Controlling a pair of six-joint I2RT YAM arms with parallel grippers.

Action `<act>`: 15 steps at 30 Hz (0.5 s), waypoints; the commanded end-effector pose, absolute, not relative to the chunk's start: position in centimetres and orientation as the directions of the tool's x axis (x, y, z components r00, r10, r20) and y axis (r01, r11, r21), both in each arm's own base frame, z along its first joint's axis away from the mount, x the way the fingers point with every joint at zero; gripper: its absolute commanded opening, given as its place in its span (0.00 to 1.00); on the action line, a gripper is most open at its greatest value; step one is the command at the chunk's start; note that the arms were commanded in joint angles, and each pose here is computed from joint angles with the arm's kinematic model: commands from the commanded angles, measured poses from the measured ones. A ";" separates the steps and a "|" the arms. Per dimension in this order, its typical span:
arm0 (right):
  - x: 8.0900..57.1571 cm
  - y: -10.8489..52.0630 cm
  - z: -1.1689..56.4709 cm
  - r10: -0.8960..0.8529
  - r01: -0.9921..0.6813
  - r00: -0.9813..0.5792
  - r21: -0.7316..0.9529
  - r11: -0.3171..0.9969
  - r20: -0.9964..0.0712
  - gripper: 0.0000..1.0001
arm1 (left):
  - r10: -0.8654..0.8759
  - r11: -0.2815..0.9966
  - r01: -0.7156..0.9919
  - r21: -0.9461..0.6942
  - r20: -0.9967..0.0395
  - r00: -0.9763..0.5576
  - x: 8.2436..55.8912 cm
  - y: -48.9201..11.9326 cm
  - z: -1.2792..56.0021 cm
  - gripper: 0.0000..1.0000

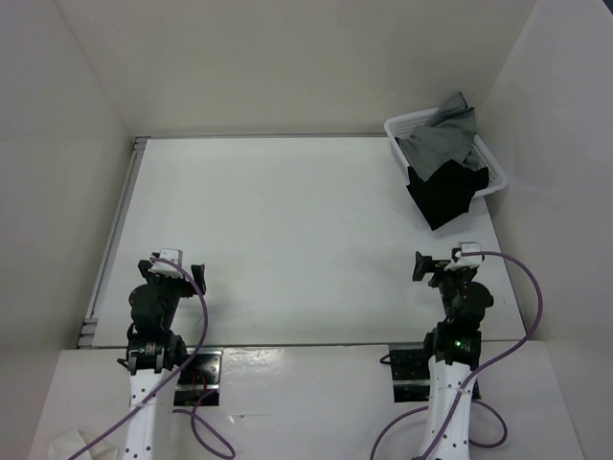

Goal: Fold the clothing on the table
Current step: Grab the skirt from the pile

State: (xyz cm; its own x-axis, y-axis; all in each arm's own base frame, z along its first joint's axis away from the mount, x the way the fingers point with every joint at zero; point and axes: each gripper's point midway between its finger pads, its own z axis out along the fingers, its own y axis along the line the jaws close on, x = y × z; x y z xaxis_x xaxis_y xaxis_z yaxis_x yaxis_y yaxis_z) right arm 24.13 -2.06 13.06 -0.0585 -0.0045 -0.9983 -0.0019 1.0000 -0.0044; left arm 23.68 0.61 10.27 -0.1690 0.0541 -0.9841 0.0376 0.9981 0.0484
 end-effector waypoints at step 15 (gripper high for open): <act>22.4 -4.0 32.9 0.134 0.128 0.309 0.181 0.975 -0.942 0.99 | 0.087 0.996 0.037 0.086 -0.996 -0.024 24.1 0.6 12.3 1.00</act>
State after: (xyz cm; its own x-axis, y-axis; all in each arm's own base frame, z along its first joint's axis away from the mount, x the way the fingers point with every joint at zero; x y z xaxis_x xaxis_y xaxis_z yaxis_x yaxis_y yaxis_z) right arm 22.57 -3.28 27.22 0.1994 0.0660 -0.9777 0.1068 0.9903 0.0886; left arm 23.68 0.60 10.30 -0.1675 0.0543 -0.9844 0.0379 0.9981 0.0486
